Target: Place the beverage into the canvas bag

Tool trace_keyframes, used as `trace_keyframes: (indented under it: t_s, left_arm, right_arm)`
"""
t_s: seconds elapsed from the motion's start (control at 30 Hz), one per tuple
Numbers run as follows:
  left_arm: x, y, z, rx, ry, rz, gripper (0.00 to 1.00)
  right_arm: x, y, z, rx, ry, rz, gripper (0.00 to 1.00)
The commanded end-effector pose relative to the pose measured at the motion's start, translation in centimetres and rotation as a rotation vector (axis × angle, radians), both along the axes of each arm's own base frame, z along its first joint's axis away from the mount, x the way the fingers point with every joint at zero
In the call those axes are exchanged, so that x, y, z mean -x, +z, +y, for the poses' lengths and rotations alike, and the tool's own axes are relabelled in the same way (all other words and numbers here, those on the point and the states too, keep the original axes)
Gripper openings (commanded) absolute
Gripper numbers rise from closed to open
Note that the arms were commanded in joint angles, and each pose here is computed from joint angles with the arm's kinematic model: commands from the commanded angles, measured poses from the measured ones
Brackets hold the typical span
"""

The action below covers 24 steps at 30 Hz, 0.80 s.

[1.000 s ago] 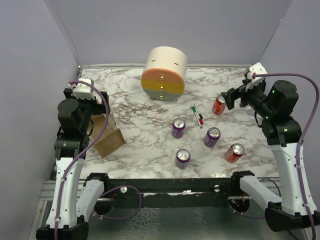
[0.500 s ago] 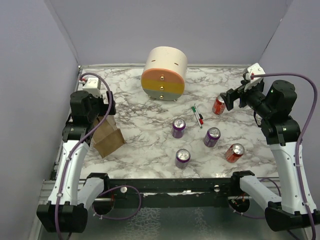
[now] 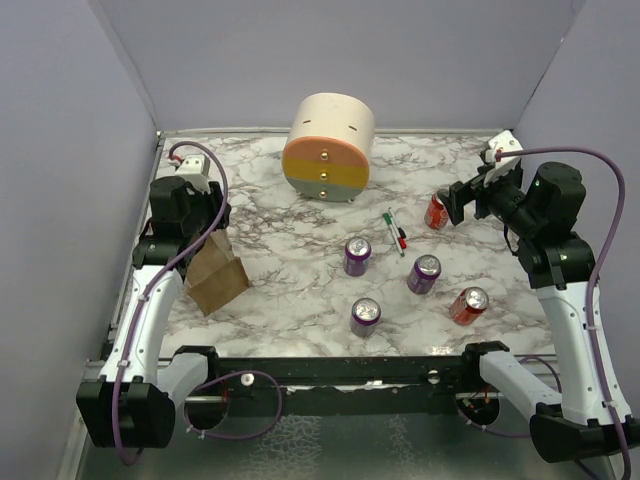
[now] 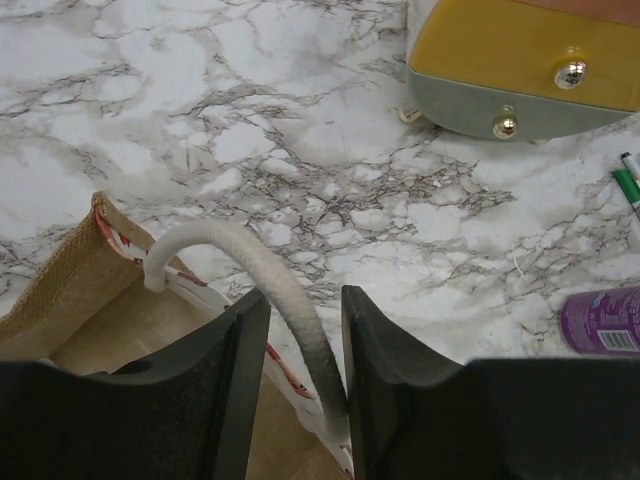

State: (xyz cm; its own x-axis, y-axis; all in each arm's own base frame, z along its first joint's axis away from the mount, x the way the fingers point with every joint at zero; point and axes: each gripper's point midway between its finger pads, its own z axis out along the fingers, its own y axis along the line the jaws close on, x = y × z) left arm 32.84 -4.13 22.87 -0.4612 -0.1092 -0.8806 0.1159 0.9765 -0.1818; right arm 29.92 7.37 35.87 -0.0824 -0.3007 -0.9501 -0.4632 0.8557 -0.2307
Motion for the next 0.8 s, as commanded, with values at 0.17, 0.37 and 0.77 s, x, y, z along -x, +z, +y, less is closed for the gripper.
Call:
trace_keyframes:
  t_s: [0.17,0.37,0.77]
  left_arm:
    - [-1.9,2.6,-4.3,0.098,-0.241,-0.037,0.09]
    - [-1.6,3.2,-9.6,0.15,-0.427,-0.018,0.06]
    - [1.9,3.0,-19.4,0.192,-0.659,0.009,0.11]
  right_arm:
    - [0.3,-0.2,0.3,-0.013,0.016,0.001,1.0]
    - [0.3,-1.2,0.5,-0.004,0.031,0.03,0.99]
    - [1.5,-5.3,3.0,0.058,0.251,0.185,0.99]
